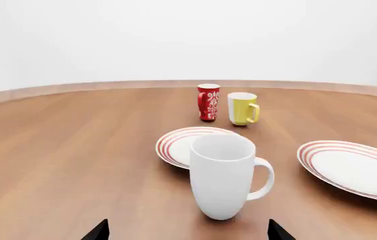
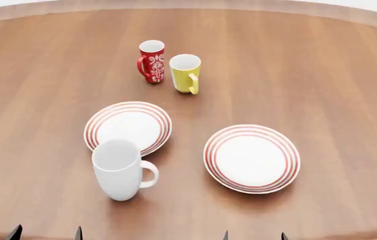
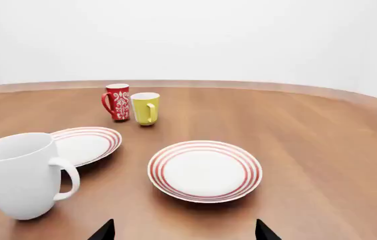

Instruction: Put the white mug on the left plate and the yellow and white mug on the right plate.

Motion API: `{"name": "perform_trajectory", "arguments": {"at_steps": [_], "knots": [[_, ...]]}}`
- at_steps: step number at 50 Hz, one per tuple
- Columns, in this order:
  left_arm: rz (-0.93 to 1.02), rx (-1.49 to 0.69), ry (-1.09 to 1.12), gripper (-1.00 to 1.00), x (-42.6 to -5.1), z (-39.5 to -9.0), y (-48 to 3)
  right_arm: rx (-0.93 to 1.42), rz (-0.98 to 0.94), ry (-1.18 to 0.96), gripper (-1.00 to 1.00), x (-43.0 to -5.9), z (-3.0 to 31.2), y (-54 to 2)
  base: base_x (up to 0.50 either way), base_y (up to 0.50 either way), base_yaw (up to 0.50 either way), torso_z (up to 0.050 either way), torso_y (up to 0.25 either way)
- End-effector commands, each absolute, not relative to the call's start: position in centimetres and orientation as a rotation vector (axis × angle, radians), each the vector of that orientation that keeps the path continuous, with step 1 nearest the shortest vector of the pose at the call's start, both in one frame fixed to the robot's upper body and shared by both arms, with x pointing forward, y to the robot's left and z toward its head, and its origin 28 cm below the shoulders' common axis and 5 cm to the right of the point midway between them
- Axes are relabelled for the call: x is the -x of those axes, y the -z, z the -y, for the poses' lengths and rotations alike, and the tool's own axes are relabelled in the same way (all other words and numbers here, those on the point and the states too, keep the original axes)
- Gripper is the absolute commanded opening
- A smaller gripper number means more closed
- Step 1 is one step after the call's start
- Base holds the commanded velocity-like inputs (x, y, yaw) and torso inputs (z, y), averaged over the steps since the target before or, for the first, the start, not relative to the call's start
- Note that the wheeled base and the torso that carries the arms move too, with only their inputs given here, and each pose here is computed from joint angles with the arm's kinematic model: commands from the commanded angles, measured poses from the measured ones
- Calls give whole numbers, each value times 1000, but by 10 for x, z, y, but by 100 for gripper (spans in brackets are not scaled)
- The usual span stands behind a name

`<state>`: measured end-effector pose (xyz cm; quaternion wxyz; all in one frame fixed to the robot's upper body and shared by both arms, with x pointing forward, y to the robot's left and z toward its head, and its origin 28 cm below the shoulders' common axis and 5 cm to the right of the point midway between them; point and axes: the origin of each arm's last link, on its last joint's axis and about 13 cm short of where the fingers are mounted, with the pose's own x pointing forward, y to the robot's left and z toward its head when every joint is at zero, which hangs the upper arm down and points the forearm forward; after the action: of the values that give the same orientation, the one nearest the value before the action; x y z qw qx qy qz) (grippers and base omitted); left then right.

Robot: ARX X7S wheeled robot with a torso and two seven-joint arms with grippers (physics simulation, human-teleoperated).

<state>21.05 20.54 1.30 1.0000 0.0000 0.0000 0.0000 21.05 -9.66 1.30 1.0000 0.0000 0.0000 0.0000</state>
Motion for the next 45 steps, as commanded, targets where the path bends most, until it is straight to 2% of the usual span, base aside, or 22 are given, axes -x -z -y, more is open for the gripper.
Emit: {"name": "perform_trajectory", "arguments": {"at_steps": [1, 9, 12, 18, 25, 26, 45], "knots": [[-6, 14, -6, 100, -215, -208, -13, -9, 8, -2, 100, -213, 96, -15, 0, 0, 0, 0, 0], [2, -42, -29, 100, -222, -211, -15, -29, 25, 9, 100, -219, 97, -19, 0, 0, 0, 0, 0], [71, -107, -40, 100, -195, -212, -34, -94, 31, 14, 100, -197, 90, -17, 0, 0, 0, 0, 0], [7, -156, -36, 100, -175, -211, -12, -50, 16, 0, 100, -180, 78, -17, 0, 0, 0, 0, 0], [27, -143, -62, 100, -199, -210, -21, -28, 57, 4, 100, -186, 78, -29, 0, 0, 500, 0, 0], [31, -154, -58, 100, -190, -211, -24, -25, 60, 3, 100, -189, 76, -29, 0, 0, 500, 0, 0], [62, -152, -46, 100, -201, -205, -29, -25, 87, -34, 100, -202, 71, -30, 0, 0, 500, 0, 0]]}}
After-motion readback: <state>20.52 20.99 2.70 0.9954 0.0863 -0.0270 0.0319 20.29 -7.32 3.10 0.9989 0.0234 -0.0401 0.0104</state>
